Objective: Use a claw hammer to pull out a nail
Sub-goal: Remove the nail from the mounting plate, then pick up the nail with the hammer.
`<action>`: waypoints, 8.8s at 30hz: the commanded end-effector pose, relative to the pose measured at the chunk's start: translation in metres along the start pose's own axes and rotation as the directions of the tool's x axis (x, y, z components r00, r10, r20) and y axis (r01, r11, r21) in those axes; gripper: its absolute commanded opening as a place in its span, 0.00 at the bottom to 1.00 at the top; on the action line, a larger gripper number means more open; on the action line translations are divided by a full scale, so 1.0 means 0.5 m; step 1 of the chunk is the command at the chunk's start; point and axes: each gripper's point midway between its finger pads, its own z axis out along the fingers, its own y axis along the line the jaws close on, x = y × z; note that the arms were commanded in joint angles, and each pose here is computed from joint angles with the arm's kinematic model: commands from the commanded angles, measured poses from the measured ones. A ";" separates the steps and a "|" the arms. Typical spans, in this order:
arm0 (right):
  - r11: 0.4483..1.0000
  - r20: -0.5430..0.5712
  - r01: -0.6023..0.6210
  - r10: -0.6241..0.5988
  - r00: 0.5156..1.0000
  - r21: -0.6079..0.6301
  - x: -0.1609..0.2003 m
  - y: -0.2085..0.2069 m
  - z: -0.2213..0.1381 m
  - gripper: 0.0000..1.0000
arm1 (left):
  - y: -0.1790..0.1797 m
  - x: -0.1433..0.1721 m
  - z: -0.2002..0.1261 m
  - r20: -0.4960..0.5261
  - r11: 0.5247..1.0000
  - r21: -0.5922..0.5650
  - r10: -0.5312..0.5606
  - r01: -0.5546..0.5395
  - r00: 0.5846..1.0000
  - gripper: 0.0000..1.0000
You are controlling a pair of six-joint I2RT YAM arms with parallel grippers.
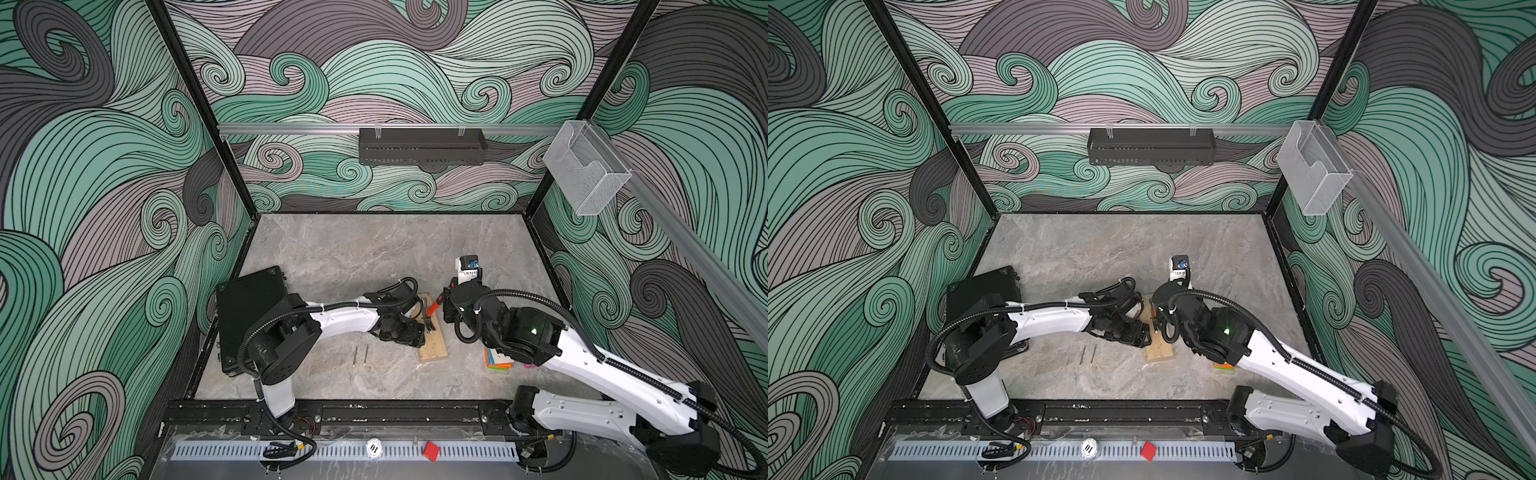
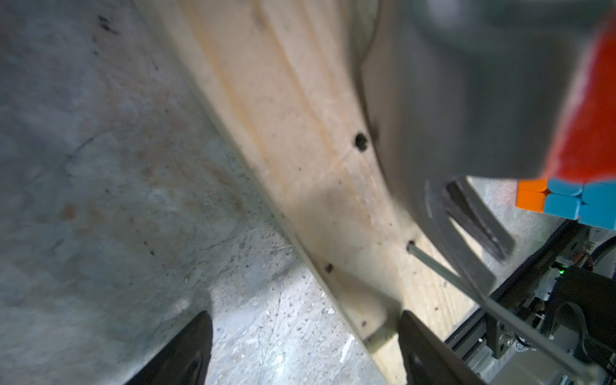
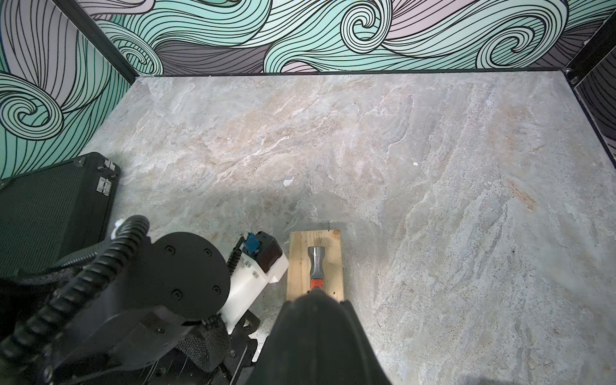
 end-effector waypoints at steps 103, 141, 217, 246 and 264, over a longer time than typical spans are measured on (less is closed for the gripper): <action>0.998 -0.183 0.033 -0.023 0.983 0.051 -0.060 0.013 -0.011 0.04 | 0.120 0.021 0.032 -0.093 0.972 -0.213 -0.126 0.104 0.988 0.83; 0.995 -0.168 0.104 -0.104 0.980 -0.004 -0.163 0.045 0.012 0.05 | 0.136 0.027 0.041 -0.108 0.964 -0.250 -0.124 0.094 0.986 0.82; 0.977 -0.122 0.037 -0.064 0.990 -0.210 -0.335 0.071 0.015 0.08 | -0.119 -0.208 -0.206 0.516 0.954 0.166 0.131 -0.249 0.846 0.74; 0.981 -0.121 -0.038 0.015 0.993 -0.189 -0.352 0.045 0.023 0.08 | -0.153 -0.227 -0.198 0.501 0.940 0.232 0.106 -0.251 0.859 0.21; 0.983 -0.118 -0.042 0.021 0.993 -0.180 -0.347 0.033 0.025 0.08 | -0.145 -0.231 -0.206 0.504 0.950 0.203 0.105 -0.236 0.857 0.00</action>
